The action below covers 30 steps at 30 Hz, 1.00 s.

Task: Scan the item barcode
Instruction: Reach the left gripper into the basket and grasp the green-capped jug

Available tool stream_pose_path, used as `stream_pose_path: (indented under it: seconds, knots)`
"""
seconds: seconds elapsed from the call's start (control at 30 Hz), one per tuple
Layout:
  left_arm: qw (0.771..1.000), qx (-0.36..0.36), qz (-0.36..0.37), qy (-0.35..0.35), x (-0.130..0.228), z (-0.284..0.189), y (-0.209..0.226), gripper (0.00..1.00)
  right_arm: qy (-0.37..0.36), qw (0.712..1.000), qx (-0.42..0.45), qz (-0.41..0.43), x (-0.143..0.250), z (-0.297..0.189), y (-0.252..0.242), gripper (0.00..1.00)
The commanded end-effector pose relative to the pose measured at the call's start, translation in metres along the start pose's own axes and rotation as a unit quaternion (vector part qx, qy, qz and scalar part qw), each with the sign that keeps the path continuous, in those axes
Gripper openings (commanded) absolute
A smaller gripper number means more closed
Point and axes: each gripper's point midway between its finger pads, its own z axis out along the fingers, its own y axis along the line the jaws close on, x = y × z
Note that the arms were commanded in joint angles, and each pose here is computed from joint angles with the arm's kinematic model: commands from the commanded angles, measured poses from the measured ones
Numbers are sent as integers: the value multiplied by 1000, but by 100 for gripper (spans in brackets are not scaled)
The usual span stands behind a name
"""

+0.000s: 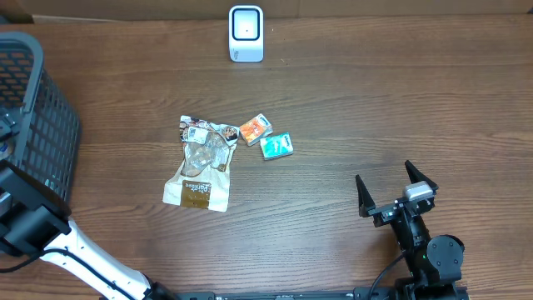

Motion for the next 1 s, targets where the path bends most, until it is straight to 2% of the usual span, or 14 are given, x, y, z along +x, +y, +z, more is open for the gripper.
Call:
stream_pose_path:
  seconds: [0.0, 0.13, 0.33, 0.5, 0.73, 0.97]
  knots:
    - [1000, -30, 2, -4, -1, 5, 6, 100, 0, 1000, 2, -1, 3, 0, 0, 100]
    - [1000, -18, -12, -19, -8, 5, 3, 100, 0, 1000, 2, -1, 3, 0, 0, 100]
    - [998, 53, -22, -21, -9, 17, -26, 95, 0, 1000, 2, -1, 3, 0, 0, 100]
    - [998, 53, -31, -3, 0, 31, -31, 94, 0, 1000, 2, -1, 3, 0, 0, 100]
    - [998, 53, -40, -14, -6, 32, -31, 91, 0, 1000, 2, -1, 3, 0, 0, 100]
    - [994, 56, -94, -33, -17, 31, -31, 91, 0, 1000, 2, -1, 3, 0, 0, 100]
